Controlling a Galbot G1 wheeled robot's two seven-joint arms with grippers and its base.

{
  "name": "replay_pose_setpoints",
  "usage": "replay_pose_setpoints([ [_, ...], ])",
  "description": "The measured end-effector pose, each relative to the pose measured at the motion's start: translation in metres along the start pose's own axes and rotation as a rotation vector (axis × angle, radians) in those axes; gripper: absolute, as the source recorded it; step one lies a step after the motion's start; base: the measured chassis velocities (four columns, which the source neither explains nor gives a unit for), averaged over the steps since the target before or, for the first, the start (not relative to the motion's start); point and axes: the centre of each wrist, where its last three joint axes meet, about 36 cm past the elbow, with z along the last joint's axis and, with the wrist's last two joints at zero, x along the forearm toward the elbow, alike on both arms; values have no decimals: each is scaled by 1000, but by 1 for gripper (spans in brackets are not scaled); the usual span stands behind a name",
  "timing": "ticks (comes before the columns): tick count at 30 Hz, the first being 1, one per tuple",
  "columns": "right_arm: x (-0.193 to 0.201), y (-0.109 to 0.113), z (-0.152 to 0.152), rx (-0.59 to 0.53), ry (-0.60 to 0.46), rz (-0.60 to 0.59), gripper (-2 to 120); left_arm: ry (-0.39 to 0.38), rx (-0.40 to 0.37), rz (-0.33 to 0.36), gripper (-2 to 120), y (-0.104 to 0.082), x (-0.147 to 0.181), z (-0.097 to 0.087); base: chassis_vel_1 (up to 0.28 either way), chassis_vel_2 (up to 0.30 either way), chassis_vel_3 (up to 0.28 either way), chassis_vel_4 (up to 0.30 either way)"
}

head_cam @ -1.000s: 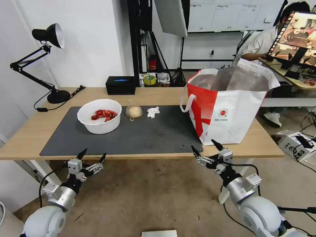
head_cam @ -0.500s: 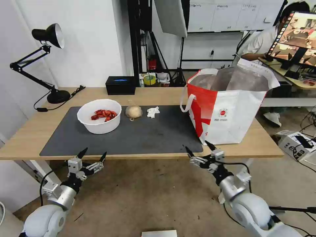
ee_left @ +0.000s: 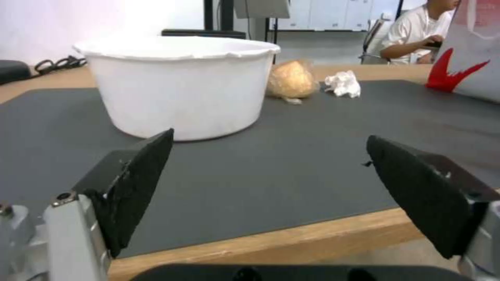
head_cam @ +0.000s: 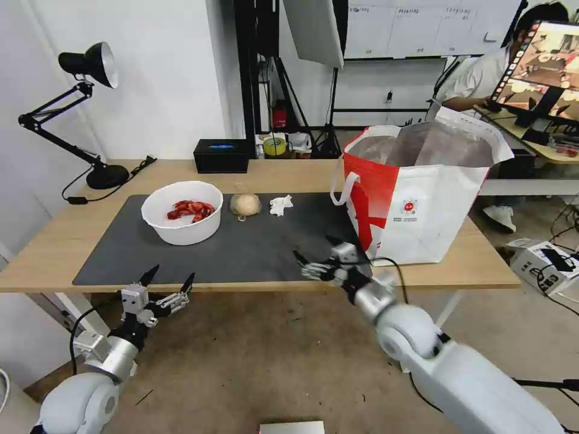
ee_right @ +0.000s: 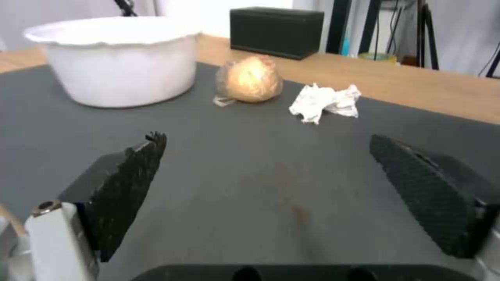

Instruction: Pick up the trash from the table and place it into the takeout bag.

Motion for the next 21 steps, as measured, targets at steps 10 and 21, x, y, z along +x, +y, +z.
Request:
replay_pose_setpoints([
  [10, -82, -4, -38, 23, 50, 19, 100, -3, 2, -13, 100, 2, 2, 0, 0, 0, 0, 0],
  [21, -180, 0, -65, -21, 209, 230, 100, -3, 7, -20, 100, 0, 4, 3, 0, 0, 0, 0],
])
